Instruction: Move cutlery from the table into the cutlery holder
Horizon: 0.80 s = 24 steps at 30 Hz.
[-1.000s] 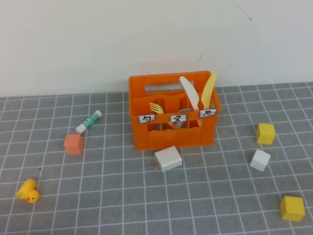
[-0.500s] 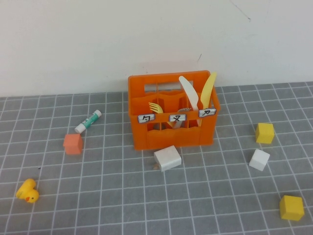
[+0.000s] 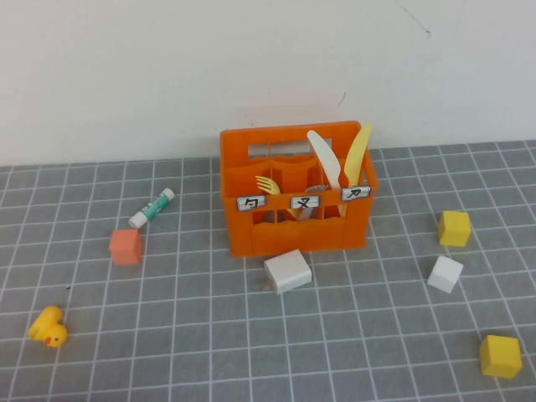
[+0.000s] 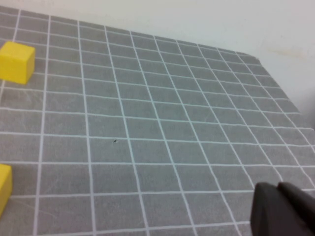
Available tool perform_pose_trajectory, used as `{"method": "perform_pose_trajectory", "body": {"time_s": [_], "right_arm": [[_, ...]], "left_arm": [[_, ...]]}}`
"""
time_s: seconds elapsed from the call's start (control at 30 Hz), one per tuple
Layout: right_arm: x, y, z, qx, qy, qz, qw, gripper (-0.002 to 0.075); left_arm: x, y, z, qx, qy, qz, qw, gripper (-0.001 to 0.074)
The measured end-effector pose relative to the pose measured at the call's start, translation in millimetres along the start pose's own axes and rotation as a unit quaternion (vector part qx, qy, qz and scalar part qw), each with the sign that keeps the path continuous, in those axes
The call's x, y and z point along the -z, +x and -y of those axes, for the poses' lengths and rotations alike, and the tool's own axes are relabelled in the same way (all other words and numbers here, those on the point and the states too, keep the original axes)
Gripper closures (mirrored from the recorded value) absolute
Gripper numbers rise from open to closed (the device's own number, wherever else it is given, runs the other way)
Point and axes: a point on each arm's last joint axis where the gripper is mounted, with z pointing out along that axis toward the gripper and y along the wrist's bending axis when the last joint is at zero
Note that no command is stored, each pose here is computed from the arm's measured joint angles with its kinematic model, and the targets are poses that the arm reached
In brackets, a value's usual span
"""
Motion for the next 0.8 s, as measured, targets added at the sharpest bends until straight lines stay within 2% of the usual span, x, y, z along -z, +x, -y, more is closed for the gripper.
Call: {"method": "perform_pose_trajectory", "body": {"time_s": [0.17,0.43,0.8], "right_arm": [[0.0,-0.5,-0.8,0.005,-0.005,0.003,1.0,0.0727],[0.7,-3.3,-10.7,0.009,-0.059,0.019,0.998,0.0727],[0.4,-2.3,-8.1,-0.093,-0.048,0.009,0.994,0.0727]], "left_arm": [[0.0,0.0,0.0,0.0,0.0,0.0,1.0,0.0736],[0.0,0.0,0.0,0.0,0.0,0.0,1.0,0.0736],[0.0,0.0,0.0,0.002,0.0,0.0,1.0,0.0736]]}}
